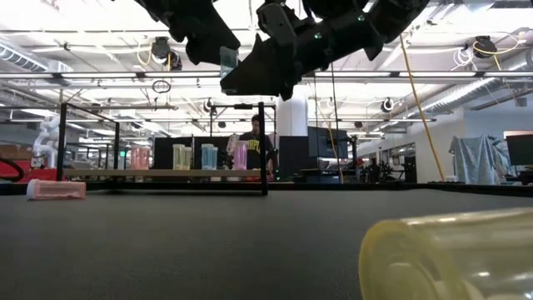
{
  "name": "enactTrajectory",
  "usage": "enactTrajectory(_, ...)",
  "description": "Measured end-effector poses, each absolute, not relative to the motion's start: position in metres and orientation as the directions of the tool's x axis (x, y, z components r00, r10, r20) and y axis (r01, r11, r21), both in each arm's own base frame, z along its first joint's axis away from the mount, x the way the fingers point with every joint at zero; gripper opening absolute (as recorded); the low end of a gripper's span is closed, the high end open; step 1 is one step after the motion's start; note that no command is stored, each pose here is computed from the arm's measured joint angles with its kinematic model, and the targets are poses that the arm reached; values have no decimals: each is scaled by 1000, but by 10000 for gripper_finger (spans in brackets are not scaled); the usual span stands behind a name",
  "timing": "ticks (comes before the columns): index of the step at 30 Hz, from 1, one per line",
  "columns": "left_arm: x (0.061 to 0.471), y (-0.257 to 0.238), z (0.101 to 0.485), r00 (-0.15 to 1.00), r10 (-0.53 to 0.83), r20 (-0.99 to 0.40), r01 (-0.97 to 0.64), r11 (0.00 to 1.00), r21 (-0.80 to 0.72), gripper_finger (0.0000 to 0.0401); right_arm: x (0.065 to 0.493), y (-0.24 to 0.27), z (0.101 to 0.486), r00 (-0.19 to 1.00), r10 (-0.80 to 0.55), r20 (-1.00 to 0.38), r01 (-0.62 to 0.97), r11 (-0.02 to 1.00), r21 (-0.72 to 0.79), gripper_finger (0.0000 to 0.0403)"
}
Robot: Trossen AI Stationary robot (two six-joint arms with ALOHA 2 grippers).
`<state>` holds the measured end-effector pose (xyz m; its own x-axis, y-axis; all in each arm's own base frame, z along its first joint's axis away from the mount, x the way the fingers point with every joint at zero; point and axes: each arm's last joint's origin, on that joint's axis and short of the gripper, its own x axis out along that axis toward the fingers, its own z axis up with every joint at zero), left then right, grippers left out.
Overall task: Pick and place medicine bottles onto shelf by color
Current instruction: Put the blue pill bottle on the shelf aligned with the other blue pill bottles
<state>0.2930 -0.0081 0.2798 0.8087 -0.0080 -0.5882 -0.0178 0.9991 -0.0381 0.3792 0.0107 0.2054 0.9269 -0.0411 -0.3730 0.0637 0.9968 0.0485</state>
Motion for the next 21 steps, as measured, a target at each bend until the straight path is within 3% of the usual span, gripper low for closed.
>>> enactTrajectory(11, 283, -6, 281, 775, 25, -631, -46, 999, -18, 264, 379, 11, 206, 927, -42, -372, 67, 996, 56, 109)
enactTrajectory(21, 285, -4, 283, 794, 36, -607, -55, 998, -12, 187, 379, 10, 205, 926, -44, -375, 69, 996, 56, 109)
